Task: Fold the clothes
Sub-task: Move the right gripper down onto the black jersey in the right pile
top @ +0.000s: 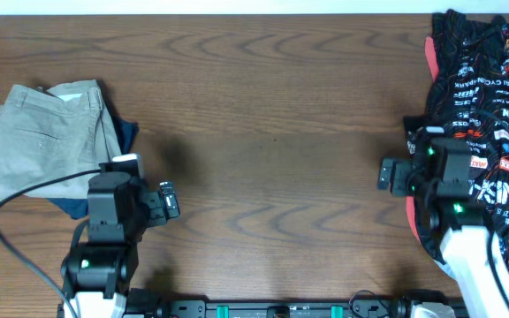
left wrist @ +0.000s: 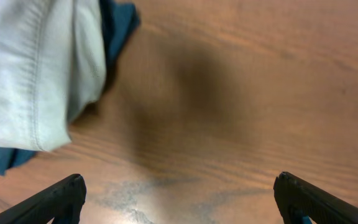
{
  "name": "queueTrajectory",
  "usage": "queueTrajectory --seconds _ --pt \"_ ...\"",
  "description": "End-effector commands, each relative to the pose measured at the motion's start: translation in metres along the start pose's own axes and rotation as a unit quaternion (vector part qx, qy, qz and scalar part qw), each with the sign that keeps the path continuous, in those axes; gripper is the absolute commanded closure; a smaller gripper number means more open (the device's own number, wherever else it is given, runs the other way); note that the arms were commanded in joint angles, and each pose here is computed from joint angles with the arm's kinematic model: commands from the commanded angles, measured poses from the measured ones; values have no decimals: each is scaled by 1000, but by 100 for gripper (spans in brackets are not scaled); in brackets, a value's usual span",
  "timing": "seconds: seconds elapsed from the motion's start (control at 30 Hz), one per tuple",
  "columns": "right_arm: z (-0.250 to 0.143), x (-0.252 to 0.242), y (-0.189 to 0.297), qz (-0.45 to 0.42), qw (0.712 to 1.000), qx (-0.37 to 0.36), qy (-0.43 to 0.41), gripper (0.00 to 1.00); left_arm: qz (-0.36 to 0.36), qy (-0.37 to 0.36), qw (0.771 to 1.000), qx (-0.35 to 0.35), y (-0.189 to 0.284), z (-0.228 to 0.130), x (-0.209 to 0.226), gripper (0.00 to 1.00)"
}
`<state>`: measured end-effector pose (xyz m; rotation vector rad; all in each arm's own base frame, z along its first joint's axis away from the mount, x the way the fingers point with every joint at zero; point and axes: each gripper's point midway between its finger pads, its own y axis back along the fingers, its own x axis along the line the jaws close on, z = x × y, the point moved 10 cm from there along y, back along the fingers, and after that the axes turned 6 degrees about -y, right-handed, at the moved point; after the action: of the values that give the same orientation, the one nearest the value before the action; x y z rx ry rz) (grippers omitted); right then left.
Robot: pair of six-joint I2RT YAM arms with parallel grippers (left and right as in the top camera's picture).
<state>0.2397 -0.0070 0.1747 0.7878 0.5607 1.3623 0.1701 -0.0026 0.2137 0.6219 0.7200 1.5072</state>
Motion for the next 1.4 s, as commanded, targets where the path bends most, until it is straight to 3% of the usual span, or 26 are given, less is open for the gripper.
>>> queueTrajectory --seconds 0.0,0.1,0.17,0.27,0.33,0.57,0.9,1.37 --pt "11 1 -12 7 1000 5 -15 1 -9 6 1000 20 -5 3 -2 2" --pt "10 -12 -26 -67 997 11 -25 1 -7 5 999 35 -10 2 -2 2" --pt "4 -25 -34 -144 988 23 -57 8 -6 5 999 44 -14 2 -2 2" --pt "-9 -39 -44 -209 972 59 -94 29 -5 5 998 56 -18 1 -2 2" --pt "-17 -43 -52 -221 966 84 -110 33 -4 5 998 62 -20 0 -2 2" --pt "-34 -53 -71 -240 953 134 -124 40 -3 5 997 77 -26 -1 -2 2" --pt "-36 -58 -73 -238 952 140 -133 61 -3 5 997 75 -26 -1 -2 2" --pt "-22 -48 -58 -178 966 109 -150 63 -4 5 998 67 -26 2 -3 2"
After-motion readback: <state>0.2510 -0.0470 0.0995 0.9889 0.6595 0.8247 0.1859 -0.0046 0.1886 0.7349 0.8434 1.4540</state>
